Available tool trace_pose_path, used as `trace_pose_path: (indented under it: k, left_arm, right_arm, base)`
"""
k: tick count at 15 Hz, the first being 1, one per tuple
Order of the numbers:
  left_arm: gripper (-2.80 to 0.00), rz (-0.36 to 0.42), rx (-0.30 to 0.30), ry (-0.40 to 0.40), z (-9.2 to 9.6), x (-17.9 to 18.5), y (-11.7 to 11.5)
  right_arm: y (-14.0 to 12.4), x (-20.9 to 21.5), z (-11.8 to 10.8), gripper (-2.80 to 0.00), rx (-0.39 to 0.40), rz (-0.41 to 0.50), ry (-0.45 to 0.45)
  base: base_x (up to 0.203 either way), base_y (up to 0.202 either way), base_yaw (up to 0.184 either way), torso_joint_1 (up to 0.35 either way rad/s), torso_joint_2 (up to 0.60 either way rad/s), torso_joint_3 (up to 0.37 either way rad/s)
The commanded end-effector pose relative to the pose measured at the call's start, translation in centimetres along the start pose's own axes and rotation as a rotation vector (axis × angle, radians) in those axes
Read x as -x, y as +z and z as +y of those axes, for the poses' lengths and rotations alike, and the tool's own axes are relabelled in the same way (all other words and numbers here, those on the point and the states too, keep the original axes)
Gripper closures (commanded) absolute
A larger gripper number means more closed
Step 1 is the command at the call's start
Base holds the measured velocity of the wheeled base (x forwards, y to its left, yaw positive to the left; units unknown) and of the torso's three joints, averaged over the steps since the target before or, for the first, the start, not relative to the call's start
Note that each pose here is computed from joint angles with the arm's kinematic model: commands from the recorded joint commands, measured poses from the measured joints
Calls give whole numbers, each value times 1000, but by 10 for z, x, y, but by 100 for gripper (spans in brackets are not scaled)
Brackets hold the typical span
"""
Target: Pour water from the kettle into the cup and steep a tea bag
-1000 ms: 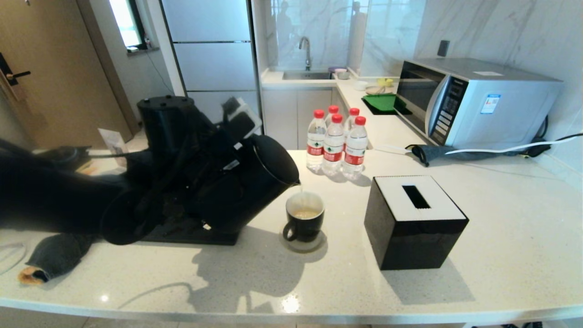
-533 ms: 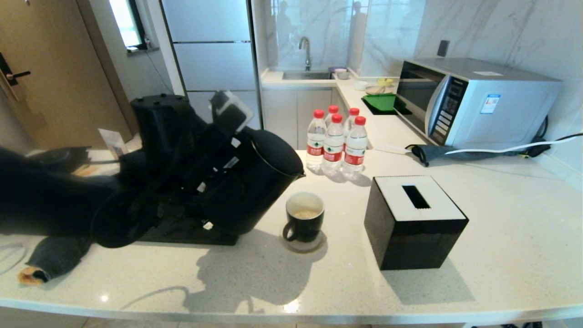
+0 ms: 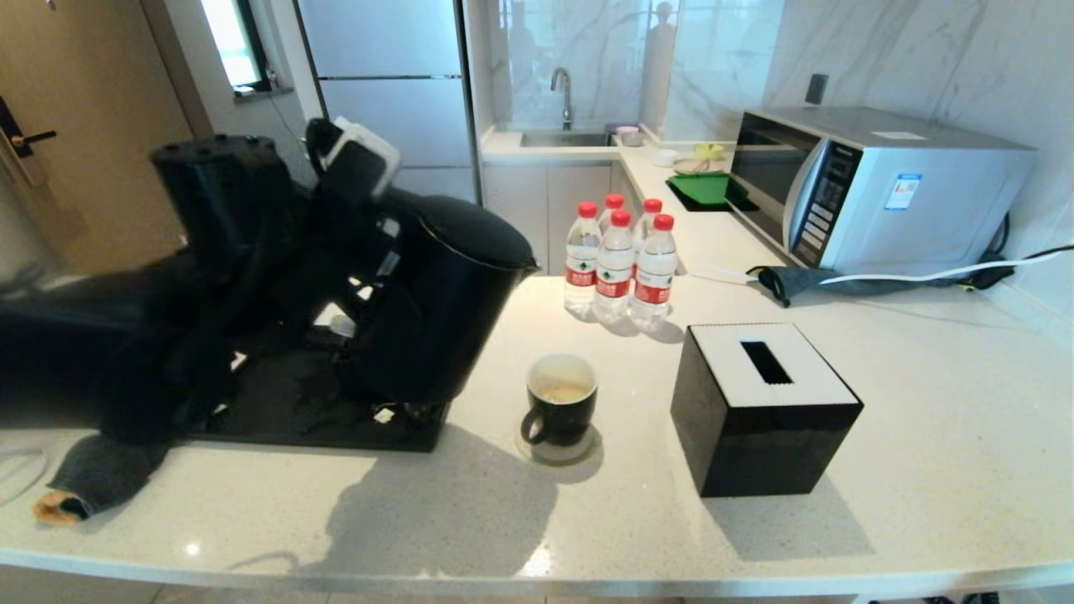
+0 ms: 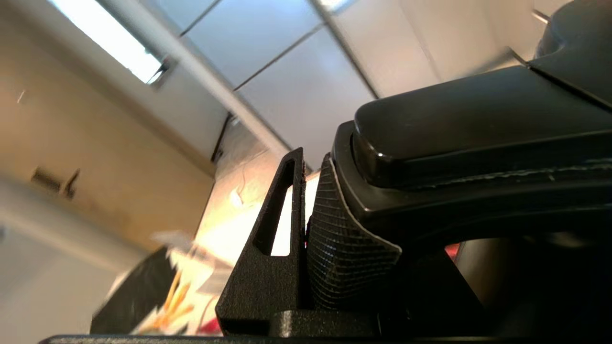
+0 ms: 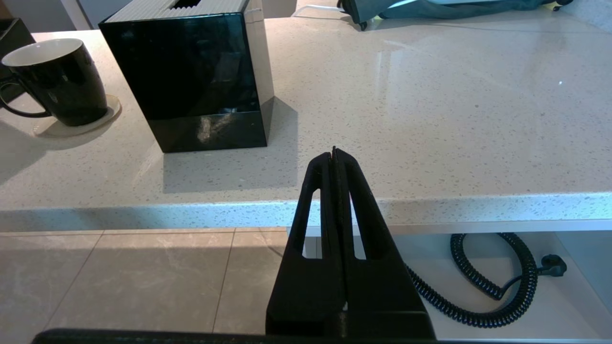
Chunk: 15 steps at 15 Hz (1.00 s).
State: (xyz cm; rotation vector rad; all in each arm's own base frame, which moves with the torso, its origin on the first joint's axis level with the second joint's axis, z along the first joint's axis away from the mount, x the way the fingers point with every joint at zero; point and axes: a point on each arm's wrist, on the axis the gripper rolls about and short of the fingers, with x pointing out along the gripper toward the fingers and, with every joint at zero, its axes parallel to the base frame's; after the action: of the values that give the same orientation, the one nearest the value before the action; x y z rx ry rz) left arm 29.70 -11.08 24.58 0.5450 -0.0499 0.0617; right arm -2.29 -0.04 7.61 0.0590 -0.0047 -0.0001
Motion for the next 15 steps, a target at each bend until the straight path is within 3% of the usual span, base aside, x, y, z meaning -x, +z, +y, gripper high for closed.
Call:
trace_pose_path:
  k: [1,6,11,13,15]
  left_arm:
    - [0,-23,72,95,34,7,5]
    - [0,7,275,322,103,25,-17]
    - [0,95,365,570,168,46,-66]
    - [0,114,380,568,187,52,-86]
    - [0,138,386,491,197,50,-108]
  right_arm:
    - [0,0,0,0,-1,0,0]
    - [0,0,0,0,-1,-1,0]
    - [0,0,0,0,0,-1,0]
    - [0,0,0,0,-1,-1,0]
    - [0,0,0,0,0,-1,0]
  base:
    - [0,0,0,0,0,0]
    - [0,0,0,0,0,0]
    - [0,0,0,0,0,0]
    - [0,0,0,0,0,0]
    - [0,0,0,0,0,0]
